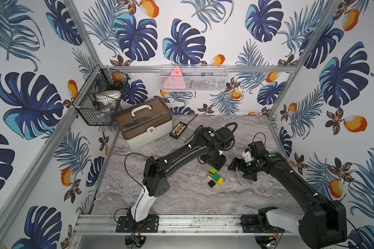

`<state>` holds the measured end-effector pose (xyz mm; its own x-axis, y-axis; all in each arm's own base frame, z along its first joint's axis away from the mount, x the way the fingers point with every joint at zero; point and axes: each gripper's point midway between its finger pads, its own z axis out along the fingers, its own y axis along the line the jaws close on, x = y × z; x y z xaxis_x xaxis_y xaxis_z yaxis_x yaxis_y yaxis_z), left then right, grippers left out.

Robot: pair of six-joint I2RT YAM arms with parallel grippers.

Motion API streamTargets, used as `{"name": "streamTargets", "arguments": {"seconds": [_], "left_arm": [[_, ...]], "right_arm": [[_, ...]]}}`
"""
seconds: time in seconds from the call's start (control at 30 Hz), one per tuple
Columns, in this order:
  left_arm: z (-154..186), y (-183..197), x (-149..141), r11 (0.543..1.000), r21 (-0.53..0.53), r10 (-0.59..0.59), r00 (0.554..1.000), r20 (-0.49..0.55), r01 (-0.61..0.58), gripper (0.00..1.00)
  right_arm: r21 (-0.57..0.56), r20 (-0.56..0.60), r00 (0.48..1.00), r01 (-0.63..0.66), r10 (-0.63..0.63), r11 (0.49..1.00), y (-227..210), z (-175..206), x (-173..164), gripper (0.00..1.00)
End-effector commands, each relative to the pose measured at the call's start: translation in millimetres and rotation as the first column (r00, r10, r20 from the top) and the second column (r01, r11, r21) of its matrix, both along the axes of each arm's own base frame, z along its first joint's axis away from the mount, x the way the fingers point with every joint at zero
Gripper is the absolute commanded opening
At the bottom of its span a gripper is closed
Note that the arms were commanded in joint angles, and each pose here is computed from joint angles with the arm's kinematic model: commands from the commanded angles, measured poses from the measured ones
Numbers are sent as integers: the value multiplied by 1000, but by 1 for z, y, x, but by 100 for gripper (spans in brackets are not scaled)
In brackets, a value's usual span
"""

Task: Assemble a giraffe with lego
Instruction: Assemble the lego brick with the lego brick.

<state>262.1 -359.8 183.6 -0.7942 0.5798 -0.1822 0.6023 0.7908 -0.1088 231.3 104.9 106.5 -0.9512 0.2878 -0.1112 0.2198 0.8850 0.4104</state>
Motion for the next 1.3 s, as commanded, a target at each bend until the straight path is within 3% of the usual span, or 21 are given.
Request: {"name": "streamTargets", "arguments": {"seconds": [0.0, 0.2, 1.27], "left_arm": [[-2, 7, 3, 998, 56, -34, 999, 39, 31, 46], [-12, 15, 8, 993, 117, -41, 997, 64, 33, 46], [-36, 12, 8, 988, 155, -14, 1000, 5, 13, 46]], "right_arm": [[-27, -6, 1000, 4, -4, 1000, -6, 2, -3, 100], [-37, -4, 1000, -3, 2, 999, -8, 4, -2, 100], [-36, -10, 1000, 9, -9, 999, -11, 2, 2, 100]]}}
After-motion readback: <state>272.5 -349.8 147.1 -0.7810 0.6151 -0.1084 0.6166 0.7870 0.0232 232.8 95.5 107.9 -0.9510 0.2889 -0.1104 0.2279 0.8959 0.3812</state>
